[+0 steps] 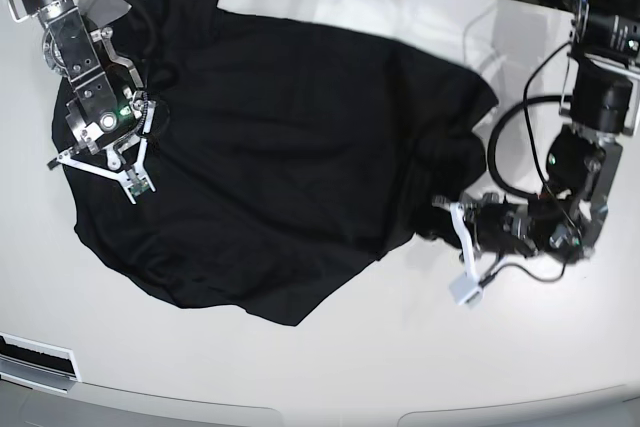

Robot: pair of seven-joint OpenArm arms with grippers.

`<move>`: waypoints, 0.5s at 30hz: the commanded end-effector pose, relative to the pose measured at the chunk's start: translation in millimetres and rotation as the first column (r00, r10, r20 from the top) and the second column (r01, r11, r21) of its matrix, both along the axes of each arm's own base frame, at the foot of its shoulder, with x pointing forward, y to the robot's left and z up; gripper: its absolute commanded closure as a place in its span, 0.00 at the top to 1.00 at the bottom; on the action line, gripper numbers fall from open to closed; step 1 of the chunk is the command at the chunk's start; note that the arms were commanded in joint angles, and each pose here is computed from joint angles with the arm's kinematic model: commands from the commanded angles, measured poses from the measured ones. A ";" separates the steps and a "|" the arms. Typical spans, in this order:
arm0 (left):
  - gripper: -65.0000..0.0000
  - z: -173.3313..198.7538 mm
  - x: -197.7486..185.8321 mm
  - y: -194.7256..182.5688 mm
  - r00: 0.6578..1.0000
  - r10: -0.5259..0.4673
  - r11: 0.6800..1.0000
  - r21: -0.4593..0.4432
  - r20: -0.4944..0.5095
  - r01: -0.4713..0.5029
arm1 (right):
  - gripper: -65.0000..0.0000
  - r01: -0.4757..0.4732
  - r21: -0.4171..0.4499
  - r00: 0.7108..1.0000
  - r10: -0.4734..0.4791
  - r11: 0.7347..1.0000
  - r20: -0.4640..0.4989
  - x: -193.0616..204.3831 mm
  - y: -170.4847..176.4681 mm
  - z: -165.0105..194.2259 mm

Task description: Layout the t-shirt on the table in an organized manner, then fold the t-shirt properly

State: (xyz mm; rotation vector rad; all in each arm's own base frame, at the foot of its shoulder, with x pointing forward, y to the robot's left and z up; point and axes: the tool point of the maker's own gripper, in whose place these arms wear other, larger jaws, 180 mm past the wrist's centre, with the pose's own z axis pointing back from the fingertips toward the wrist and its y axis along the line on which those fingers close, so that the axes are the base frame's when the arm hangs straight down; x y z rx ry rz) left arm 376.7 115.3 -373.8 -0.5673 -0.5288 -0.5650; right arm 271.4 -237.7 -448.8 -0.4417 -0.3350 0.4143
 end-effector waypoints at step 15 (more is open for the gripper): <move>0.00 93.0 -93.5 -135.8 0.881 -0.446 0.815 -0.335 0.156 0.472 | 0.00 -0.022 0.010 0.997 0.022 1.000 0.078 18.7 0.8 12.8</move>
